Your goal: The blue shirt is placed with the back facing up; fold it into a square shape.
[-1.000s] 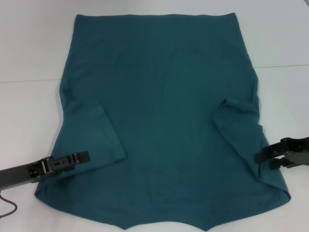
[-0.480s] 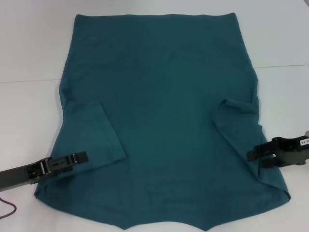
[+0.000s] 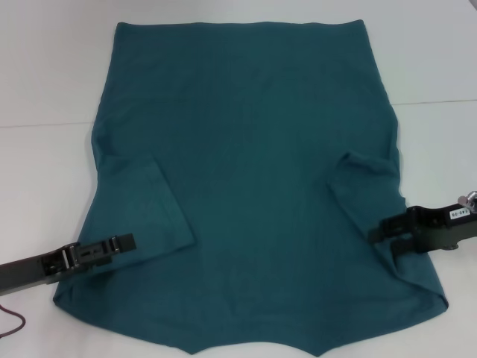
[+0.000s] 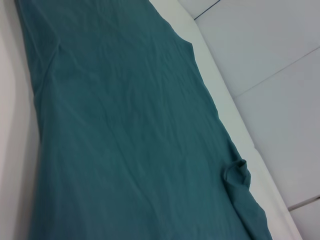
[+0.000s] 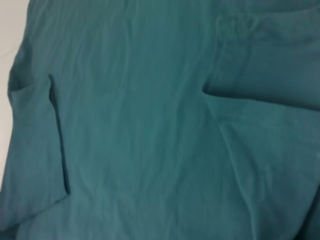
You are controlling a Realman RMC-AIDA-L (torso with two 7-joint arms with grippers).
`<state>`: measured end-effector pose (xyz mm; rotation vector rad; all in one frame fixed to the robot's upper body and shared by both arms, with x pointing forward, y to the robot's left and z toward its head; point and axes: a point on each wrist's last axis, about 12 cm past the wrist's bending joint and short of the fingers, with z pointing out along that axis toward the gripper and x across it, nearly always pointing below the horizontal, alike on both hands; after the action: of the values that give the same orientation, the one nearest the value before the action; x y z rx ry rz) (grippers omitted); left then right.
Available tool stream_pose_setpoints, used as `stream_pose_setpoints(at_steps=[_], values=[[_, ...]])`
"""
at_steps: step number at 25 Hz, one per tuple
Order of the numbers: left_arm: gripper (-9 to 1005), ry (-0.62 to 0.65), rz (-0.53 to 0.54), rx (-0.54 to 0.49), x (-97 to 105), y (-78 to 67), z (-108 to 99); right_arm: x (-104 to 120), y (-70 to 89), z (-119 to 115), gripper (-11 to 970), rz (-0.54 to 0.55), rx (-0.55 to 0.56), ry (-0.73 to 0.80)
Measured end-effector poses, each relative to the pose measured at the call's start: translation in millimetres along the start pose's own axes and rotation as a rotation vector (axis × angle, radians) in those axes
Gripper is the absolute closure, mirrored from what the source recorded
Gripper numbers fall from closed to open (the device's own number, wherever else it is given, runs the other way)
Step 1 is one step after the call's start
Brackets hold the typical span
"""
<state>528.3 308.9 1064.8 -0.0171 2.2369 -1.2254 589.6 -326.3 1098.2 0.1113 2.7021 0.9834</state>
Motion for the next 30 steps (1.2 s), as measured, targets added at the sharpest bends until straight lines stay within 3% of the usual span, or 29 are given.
stream_pose_setpoints(at_steps=[6,13,16,19,24,30], values=[[124,-0.004,0.001,-0.007,0,1.0,0,-2,12.3,10,335,-0.079,-0.033,0.0],[124,-0.005,-0.001,-0.008,0,1.1,1,0,42.3,36,335,-0.25,-0.057,0.091],[123,-0.005,-0.002,-0.008,0,1.1,1,1,48.0,39,335,-0.278,-0.044,0.125],[123,-0.006,-0.006,-0.008,0,1.4,1,-2,45.8,33,335,-0.252,-0.062,0.098],[123,-0.021,-0.077,-0.023,-2,4.7,-6,-6,29.4,10,335,-0.166,-0.116,0.003],[124,-0.1,-0.32,-0.103,0,20.8,-42,-7,17.5,-8,335,-0.125,-0.144,-0.038]])
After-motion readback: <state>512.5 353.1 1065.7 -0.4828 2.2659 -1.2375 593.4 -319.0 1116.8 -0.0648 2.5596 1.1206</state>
